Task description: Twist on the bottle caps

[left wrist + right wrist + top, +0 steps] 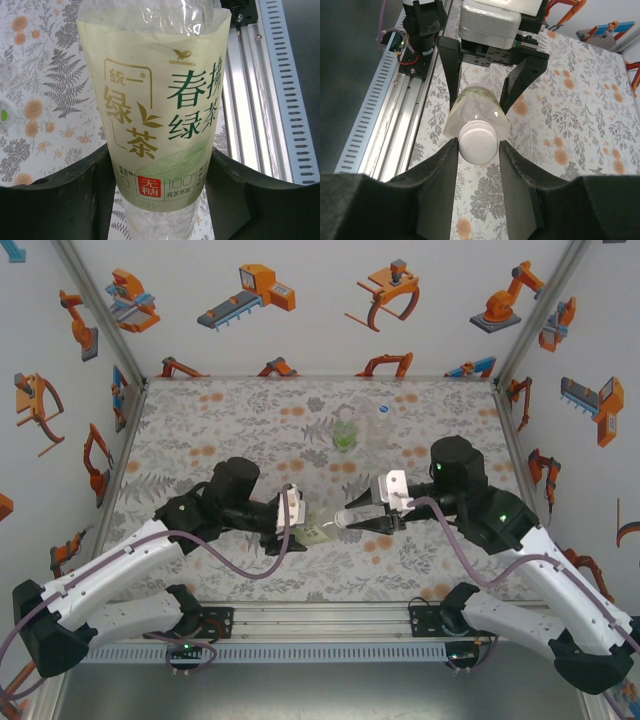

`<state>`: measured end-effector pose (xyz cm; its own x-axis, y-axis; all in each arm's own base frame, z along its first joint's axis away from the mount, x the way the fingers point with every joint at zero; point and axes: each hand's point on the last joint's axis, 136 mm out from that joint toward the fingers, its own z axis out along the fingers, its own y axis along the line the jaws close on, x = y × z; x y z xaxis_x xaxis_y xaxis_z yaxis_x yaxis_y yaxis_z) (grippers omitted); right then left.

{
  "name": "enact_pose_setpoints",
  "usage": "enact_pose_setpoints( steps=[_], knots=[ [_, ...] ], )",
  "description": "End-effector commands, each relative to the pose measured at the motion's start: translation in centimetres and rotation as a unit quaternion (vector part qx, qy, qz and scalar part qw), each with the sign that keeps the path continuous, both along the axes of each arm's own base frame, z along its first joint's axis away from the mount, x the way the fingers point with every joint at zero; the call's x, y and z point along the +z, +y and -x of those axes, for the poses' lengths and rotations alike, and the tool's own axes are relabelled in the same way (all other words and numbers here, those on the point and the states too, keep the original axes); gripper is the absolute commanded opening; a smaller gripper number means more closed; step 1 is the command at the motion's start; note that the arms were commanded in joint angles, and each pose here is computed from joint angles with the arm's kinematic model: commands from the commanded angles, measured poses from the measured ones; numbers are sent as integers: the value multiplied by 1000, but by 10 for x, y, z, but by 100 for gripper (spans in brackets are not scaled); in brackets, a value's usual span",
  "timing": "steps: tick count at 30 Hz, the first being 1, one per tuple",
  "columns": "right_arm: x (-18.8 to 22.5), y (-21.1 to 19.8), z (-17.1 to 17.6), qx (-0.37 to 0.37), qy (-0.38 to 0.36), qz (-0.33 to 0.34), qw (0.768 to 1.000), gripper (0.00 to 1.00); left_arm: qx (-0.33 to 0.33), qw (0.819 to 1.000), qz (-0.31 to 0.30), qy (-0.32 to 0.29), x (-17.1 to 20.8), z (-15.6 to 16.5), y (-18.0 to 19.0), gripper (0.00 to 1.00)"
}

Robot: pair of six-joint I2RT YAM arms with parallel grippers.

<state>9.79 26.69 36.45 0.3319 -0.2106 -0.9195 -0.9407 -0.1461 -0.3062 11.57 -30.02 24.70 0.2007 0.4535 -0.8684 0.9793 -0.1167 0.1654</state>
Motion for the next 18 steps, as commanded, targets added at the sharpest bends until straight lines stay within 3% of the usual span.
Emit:
enact_pose_setpoints(
  steps=[1,18],
  knots=[
    [1,1,6,20,-18,-8,1000,38,-19,1000,12,10,12,8,-2,0],
    [-2,4,12,36,4,-1,999,40,-15,1000,11,14,12,8,-1,0]
  ],
)
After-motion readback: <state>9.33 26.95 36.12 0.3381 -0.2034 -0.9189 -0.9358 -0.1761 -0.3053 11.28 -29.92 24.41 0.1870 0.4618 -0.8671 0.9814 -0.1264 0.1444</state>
